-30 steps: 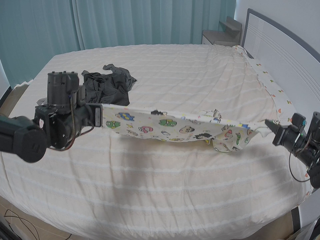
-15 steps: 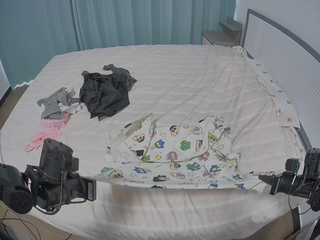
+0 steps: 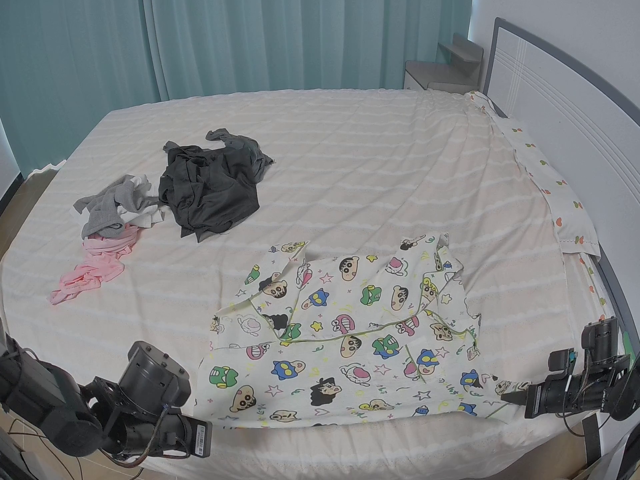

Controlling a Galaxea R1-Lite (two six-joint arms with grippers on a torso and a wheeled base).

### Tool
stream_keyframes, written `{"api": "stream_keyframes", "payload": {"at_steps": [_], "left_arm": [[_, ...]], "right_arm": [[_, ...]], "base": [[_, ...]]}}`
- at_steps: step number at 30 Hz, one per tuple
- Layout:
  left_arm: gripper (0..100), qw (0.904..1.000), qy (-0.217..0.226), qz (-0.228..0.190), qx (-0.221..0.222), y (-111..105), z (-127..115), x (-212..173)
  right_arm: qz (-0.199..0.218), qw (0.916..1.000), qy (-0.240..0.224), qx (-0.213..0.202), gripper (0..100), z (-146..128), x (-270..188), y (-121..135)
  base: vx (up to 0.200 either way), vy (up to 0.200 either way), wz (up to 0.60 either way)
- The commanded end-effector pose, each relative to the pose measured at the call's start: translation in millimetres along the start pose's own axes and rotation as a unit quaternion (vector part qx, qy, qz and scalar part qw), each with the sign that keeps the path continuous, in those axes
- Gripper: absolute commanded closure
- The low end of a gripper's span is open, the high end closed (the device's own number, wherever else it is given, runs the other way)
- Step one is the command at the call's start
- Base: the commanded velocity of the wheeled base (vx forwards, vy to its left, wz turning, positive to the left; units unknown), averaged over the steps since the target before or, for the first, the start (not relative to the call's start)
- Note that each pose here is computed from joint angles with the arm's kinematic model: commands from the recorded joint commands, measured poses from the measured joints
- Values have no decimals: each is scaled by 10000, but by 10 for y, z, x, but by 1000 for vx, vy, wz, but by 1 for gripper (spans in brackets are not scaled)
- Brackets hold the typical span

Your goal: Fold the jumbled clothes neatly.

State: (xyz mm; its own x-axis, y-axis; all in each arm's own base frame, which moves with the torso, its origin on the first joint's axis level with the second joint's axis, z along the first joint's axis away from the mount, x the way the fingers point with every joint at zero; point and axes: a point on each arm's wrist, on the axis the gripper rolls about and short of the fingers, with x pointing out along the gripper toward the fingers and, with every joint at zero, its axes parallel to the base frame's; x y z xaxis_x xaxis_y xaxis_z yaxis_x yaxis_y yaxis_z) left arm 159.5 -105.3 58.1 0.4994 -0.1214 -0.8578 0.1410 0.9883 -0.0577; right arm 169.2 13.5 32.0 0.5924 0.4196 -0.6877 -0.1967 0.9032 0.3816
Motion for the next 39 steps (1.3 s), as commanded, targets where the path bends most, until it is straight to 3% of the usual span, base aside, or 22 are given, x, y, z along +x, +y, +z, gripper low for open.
{"api": "stream_keyframes", "payload": {"at_steps": [1, 10, 18, 19, 21, 22, 27, 31, 34, 36, 37, 39], "left_arm": [[100, 9985, 527, -15, 134, -12, -143, 122], [100, 9949, 984, 206, 114, -14, -223, 306], [100, 9947, 1006, 199, 22, -18, -227, 313], [0, 9947, 1006, 199, 22, -18, -227, 313], [0, 9947, 1007, 196, 29, -21, -229, 313], [0, 9946, 1013, 200, 22, -19, -233, 312], [0, 9959, 892, 169, -44, -7, -243, 244], [0, 9992, 242, -93, -307, 19, -103, 55], [0, 9935, -778, -416, -724, 50, 209, -203], [0, 9886, -1123, -498, -875, 48, 385, -287], [0, 9813, -1515, -551, -1056, 46, 625, -363], [0, 9728, -1894, -538, -1219, 38, 894, -451]], "right_arm": [[43, 9981, 596, 131, 100, -144, 105, -13], [44, 9932, 1153, 128, 100, -259, 240, -6], [37, 9923, 1236, 117, 100, -278, 258, -17], [40, 9921, 1246, 115, 100, -280, 259, -15], [34, 9920, 1257, 126, 100, -282, 259, -18], [30, 9916, 1285, 138, 0, -289, 268, -23], [-47, 9928, 1187, 164, 0, -269, 245, -34], [-209, 9960, 852, 173, 0, -200, 160, -49], [-343, 9992, 22, 199, 0, -52, -70, -48], [-371, 9986, -324, 180, 0, -1, -170, -31], [-387, 9962, -761, 154, 0, 56, -295, -1], [-379, 9913, -1260, 88, 0, 106, -447, 57]], "base": [[0, 0, 0], [0, 0, 0], [0, 0, 0], [0, 0, 0], [0, 0, 0], [0, 0, 0], [0, 0, 0], [0, 0, 0], [0, 0, 0], [0, 0, 0], [0, 0, 0], [0, 0, 0]]}}
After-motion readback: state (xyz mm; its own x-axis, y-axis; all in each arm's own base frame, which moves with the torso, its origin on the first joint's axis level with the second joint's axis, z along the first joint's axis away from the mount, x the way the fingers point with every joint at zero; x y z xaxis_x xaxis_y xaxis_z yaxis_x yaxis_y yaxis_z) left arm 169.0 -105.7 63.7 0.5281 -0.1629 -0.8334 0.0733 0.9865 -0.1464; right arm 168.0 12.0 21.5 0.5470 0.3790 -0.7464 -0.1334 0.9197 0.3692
